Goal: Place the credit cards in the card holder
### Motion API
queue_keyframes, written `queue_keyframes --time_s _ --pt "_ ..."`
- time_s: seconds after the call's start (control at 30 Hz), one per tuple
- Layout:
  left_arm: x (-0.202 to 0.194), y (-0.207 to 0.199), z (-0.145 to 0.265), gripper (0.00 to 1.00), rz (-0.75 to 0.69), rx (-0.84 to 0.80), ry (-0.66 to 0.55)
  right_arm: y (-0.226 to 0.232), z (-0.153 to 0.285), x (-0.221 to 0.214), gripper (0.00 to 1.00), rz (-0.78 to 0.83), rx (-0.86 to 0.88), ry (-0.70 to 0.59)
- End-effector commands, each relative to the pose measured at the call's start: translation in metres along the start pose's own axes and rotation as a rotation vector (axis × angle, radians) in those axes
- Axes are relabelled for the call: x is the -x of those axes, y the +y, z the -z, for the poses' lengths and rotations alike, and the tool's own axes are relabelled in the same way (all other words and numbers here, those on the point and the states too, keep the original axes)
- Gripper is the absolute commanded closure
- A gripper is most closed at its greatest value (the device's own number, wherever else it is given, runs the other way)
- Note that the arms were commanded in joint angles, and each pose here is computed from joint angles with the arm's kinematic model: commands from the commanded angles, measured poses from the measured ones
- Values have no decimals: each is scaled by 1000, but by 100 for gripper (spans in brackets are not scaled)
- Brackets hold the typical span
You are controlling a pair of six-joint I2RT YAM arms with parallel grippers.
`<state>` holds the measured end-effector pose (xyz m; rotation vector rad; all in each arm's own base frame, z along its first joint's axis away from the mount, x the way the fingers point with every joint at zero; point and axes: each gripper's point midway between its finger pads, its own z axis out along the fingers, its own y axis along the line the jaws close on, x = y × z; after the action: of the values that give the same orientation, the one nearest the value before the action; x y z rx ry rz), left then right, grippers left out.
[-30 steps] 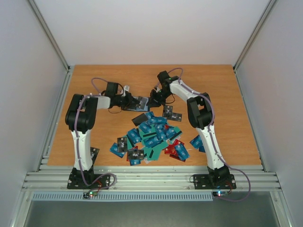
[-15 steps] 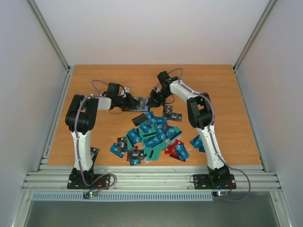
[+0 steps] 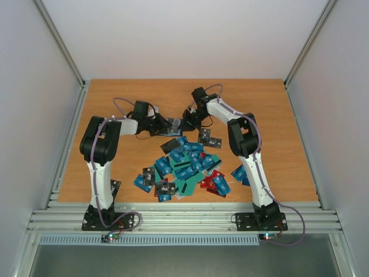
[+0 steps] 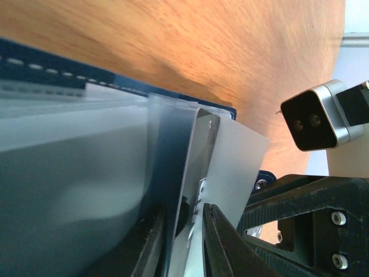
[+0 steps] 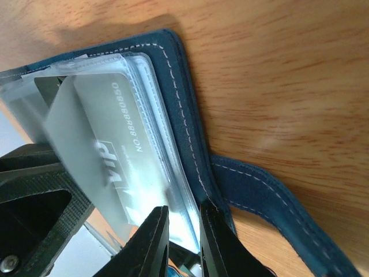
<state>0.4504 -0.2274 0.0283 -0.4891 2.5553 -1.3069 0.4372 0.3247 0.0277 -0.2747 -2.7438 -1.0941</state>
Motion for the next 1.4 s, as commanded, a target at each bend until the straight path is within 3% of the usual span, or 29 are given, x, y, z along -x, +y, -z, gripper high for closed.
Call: queue_keyframes --time_s 0.0,0.27,0.73,0.9,1.07,1.23,1.37 --pt "-30 24 -11 77 48 99 54 -20 -27 -16 83 -38 -62 52" --pt "-41 19 -1 72 15 158 77 -19 -24 -18 83 -34 -66 48" --pt "-52 18 16 46 -156 380 140 -15 -16 -21 82 -27 -64 36" --pt "-50 9 26 32 -190 414 137 -10 -12 -22 82 -13 -56 29" --pt "-52 3 32 25 -207 424 161 1 -5 -23 79 20 -27 19" --pt "-54 0 41 3 -236 450 177 10 0 -23 76 49 -1 6" --pt "-54 -5 48 1 -264 458 191 16 8 -22 73 68 6 -13"
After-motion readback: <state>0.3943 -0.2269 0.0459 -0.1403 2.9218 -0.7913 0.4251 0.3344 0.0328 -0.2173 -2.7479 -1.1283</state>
